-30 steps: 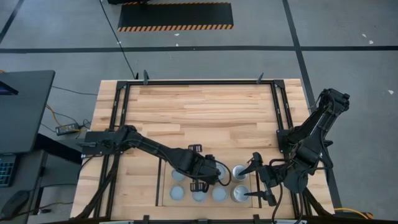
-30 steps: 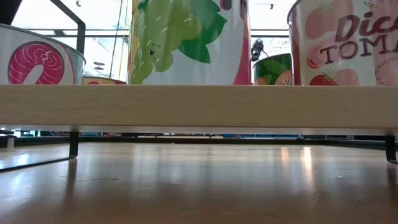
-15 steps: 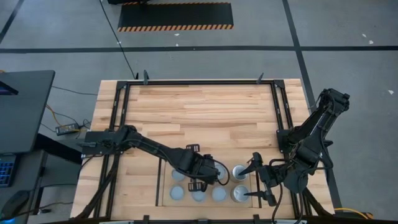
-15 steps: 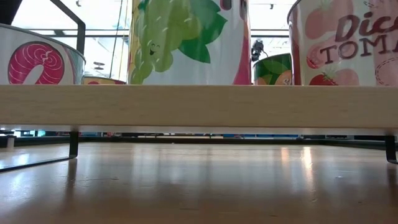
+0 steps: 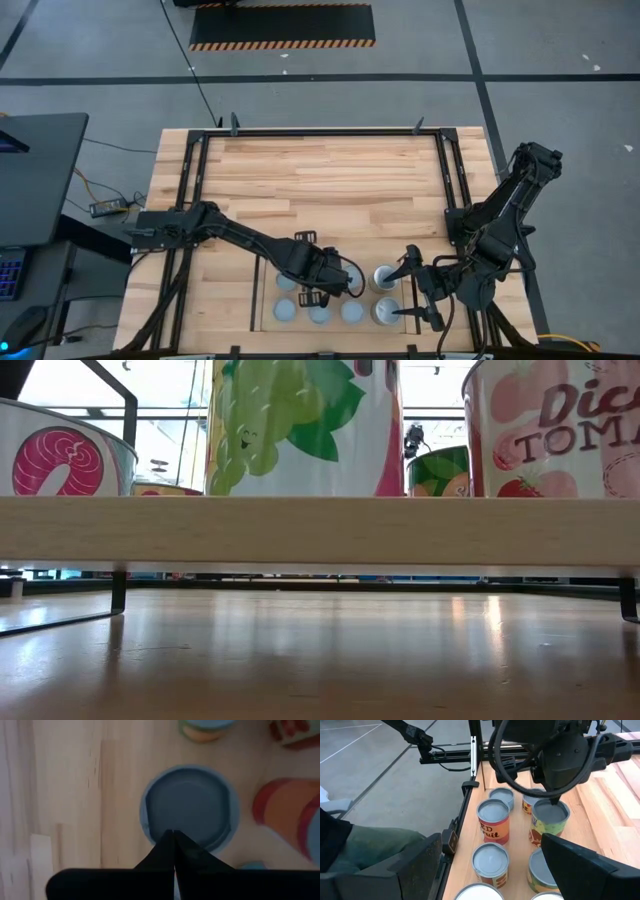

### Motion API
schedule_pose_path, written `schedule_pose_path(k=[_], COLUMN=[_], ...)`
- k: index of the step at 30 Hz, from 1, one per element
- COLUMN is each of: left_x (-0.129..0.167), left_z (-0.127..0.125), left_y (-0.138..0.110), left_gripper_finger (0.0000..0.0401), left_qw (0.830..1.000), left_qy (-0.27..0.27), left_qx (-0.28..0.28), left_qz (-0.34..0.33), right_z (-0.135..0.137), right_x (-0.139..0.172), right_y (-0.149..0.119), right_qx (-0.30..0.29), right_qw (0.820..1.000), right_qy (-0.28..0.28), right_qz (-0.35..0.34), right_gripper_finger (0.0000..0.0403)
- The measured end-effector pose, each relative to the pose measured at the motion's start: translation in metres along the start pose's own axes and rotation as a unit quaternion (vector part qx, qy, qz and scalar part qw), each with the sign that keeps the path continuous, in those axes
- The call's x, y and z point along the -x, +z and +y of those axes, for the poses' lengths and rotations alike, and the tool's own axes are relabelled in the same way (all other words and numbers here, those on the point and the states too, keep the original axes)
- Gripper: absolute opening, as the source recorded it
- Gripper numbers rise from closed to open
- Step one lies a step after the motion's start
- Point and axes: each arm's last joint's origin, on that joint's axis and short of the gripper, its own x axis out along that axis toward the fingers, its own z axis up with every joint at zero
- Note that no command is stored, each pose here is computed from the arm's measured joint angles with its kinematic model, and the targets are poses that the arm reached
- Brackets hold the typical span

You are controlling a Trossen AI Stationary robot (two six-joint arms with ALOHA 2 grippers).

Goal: Pick and place cans onto a shelf
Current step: Adjust the cans on the shelf

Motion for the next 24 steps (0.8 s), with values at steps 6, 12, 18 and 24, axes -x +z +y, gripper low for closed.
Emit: schedule_pose_path(k=[6,12,18,24], left_x=[0.006,0.02,0.011,-0.011], left_z=[-0.002,-0.013,-0.016,-0.012], left_y=[0.008,0.029,0.041,0.049], left_gripper_finger=[0.0002,0.0002,0.0002,0.0002], left_qw=[0.999,0.981,0.971,0.974], left_qy=[-0.022,-0.072,-0.081,-0.069], left_qx=[0.009,-0.015,-0.017,-0.02], left_qz=[-0.046,-0.181,-0.224,-0.213], right_z=[0.0,0.0,-0.001,-0.004], right_x=[0.0,0.0,0.001,0.001], right_y=[0.0,0.0,-0.005,-0.009], right_qx=[0.002,0.003,0.016,0.004], right_qw=[1.0,1.0,1.0,0.999], right_qy=[0.0,0.0,-0.011,-0.033], right_qz=[0.0,0.0,0.022,0.032], right_gripper_finger=[0.0348,0.0348,0.0348,0.0348])
